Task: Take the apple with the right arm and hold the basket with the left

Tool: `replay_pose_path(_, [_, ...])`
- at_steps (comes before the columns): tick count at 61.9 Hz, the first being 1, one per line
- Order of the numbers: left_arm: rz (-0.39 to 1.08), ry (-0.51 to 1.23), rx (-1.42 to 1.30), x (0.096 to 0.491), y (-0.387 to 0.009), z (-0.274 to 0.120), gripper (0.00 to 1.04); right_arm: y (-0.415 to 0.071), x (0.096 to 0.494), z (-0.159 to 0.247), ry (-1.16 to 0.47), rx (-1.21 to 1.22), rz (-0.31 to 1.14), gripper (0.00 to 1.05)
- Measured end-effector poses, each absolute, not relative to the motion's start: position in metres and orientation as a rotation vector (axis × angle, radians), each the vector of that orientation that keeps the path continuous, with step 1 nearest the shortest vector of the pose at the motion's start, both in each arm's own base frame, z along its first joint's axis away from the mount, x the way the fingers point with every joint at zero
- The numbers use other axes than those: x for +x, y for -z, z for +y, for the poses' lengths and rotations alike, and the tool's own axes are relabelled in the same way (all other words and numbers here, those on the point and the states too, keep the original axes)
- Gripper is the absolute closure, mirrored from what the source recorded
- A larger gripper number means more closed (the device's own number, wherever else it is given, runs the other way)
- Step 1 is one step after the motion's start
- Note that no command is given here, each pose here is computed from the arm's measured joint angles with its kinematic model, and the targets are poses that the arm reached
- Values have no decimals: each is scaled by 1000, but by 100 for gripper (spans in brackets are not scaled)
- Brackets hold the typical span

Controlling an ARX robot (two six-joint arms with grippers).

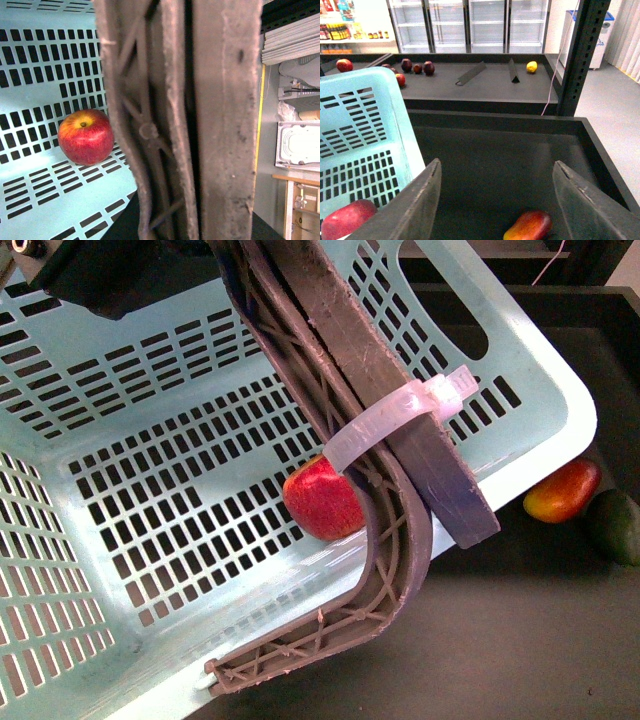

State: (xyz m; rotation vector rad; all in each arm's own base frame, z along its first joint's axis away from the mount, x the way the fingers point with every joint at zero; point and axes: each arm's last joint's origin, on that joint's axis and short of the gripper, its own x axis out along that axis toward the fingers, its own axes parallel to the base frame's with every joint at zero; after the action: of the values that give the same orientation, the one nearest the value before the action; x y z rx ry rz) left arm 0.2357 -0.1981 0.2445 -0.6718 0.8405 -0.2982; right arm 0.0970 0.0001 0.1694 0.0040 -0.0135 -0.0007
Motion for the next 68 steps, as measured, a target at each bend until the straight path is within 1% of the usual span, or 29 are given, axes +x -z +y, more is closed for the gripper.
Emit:
replay_pose_path(25, [840, 297, -672, 236, -245, -198, 89, -169, 97, 0, 0, 4, -14, 9])
replay_pose_path(29, [763, 201, -778, 238, -245, -197, 89, -169, 97, 0, 0, 4, -14, 9])
replay_pose_path(34, [724, 123, -848, 240, -246, -196, 89, -169, 97, 0, 1, 4, -14, 9])
replay_pose_path(40, [712, 103, -865, 240, -246, -195, 89, -169, 97, 0, 0, 4, -14, 9])
replay_pose_path(47, [737, 103, -913, 239, -245, -194, 89, -169, 97, 0, 0, 4, -14, 9])
replay_pose_path(51, [740, 74, -946, 239, -242, -186, 89, -169, 97, 0, 1, 4, -14, 9])
replay_pose_path(57, [728, -12, -1005, 245, -235, -164, 89, -169, 97, 0, 1, 4, -14, 9])
replay_pose_path(68, [667, -155, -1074, 262, -229, -130, 89, -169, 97, 0, 1, 4, -14, 9])
